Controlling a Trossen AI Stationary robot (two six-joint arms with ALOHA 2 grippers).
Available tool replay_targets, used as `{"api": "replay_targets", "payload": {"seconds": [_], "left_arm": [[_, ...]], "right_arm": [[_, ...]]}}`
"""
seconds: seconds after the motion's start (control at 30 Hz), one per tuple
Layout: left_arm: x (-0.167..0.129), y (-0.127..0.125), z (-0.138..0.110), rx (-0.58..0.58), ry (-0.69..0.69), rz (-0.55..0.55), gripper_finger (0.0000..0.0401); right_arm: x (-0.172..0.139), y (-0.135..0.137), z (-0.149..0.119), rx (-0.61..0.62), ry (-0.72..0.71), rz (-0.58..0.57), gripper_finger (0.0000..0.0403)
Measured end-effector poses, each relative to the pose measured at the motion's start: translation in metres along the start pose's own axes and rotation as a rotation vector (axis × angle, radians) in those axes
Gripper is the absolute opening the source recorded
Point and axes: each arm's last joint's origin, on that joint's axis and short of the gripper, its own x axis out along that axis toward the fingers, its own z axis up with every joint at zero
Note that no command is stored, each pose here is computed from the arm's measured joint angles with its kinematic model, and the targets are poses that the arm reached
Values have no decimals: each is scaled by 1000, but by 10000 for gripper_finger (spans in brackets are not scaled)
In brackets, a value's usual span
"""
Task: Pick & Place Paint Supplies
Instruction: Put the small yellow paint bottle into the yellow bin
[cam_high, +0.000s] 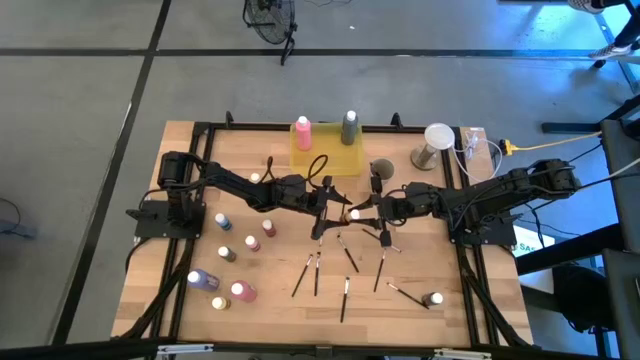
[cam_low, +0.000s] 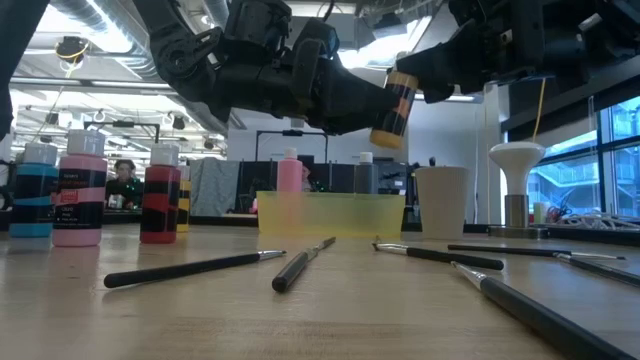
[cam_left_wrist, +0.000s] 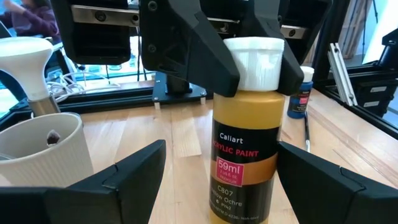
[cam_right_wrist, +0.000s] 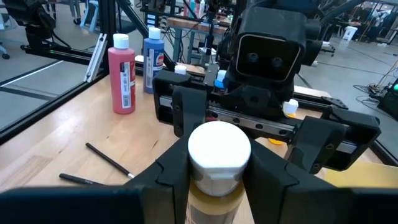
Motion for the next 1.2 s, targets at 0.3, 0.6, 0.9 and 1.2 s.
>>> {"api": "replay_targets", "payload": {"seconds": [0.3, 0.6, 0.9, 1.2], "left_arm": [[0, -2, 0, 1, 0, -5, 294], [0, -1, 3, 7, -30, -2, 294], [0, -1, 6, 14, -63, 0, 294], [0, -1, 6, 13, -58, -1, 254]], "right_arm": [[0, -1, 1, -1, -10, -4, 118], [0, -1, 4, -16, -42, -12, 118], [0, -2, 4, -16, -40, -27, 118], [0, -2, 4, -15, -39, -27, 118]]}}
